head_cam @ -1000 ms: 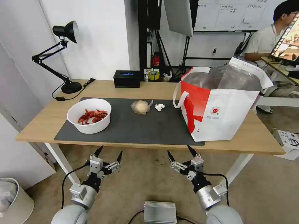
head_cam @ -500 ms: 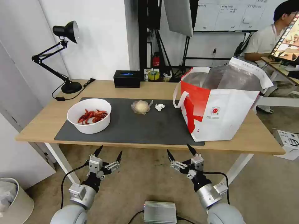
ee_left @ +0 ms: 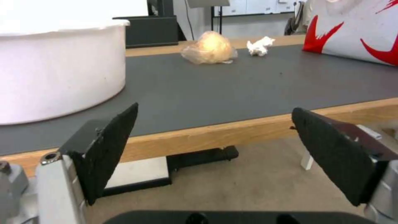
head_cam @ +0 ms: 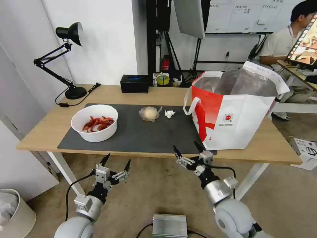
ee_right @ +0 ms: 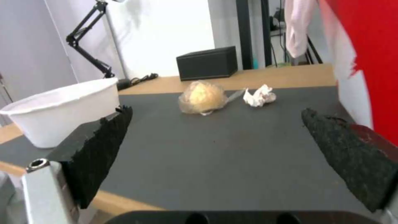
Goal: Pick up the trash from the table and place it into the takeout bag.
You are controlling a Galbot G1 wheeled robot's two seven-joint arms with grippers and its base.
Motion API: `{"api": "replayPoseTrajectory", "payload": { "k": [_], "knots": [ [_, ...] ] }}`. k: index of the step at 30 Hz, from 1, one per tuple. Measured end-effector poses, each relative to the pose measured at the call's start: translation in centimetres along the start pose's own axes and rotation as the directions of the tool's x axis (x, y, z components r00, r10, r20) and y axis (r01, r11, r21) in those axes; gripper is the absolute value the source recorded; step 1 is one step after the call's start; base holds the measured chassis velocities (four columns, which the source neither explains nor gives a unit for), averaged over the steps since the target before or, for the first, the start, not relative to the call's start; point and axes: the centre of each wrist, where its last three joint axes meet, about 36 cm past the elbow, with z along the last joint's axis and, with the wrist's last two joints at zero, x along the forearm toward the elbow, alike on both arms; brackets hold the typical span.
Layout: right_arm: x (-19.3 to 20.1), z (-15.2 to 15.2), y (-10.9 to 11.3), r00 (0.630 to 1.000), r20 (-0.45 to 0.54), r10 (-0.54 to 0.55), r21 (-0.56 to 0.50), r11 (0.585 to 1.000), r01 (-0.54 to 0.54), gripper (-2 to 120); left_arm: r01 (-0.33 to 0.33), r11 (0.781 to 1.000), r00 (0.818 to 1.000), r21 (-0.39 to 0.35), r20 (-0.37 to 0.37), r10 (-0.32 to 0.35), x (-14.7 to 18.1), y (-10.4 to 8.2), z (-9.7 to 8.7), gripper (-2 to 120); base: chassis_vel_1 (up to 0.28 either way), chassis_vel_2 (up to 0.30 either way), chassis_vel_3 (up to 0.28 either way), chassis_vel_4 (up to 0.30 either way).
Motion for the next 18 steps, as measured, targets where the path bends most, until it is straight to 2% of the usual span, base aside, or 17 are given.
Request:
{"api": "replayPoseTrajectory", "payload": {
  "k": [14, 18],
  "knots": [
    [-6.0, -2.7, -0.4, 0.996, -0.085, 0.039, -0.044, 0.998, -0.043, 100, -0.003, 1.0, 1.0, -0.002, -0.004, 0.003, -0.6, 0.0, -0.7, 100, 0.0, 0.0, 0.0, 0.0],
    [-8.7, -3.7, 0.5, 0.99, -0.117, 0.075, -0.054, 0.995, -0.082, 100, -0.003, 1.0, 1.0, -0.003, -0.005, 0.003, -0.6, 0.0, -1.0, 100, 0.0, 0.0, 0.0, 0.0]
  ]
}}
